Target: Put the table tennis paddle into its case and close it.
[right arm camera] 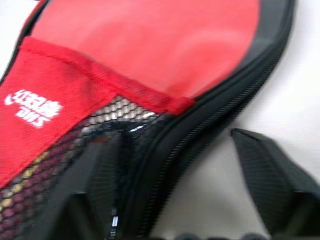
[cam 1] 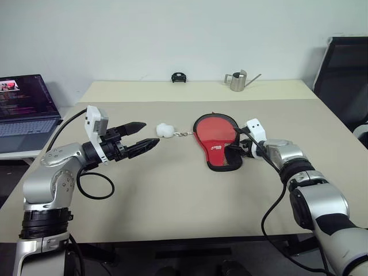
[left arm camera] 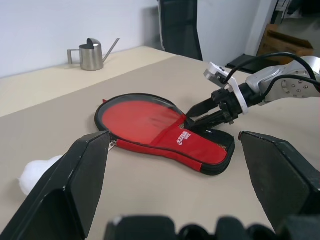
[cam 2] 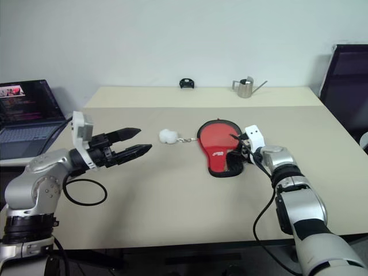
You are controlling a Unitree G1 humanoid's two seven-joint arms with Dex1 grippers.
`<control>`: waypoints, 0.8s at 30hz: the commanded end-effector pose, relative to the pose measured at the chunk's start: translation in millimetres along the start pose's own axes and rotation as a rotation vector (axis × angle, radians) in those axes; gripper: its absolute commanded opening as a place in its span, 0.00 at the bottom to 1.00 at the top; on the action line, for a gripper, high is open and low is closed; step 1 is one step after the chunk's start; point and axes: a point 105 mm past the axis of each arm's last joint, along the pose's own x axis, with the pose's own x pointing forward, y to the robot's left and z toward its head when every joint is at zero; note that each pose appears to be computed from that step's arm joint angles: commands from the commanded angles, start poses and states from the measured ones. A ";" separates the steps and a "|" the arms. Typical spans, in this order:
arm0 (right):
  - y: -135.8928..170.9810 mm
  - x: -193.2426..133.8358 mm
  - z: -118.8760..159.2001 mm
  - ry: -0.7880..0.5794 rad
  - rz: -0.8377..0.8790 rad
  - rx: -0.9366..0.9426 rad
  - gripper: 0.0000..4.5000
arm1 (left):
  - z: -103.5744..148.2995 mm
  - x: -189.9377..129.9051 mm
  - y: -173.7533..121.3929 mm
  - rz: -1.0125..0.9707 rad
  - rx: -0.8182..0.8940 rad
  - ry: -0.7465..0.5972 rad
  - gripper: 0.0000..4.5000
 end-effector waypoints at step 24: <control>12.3 5.7 -11.3 0.046 -0.028 0.305 0.00 | -11.3 -35.6 -26.7 -0.170 0.072 0.201 1.00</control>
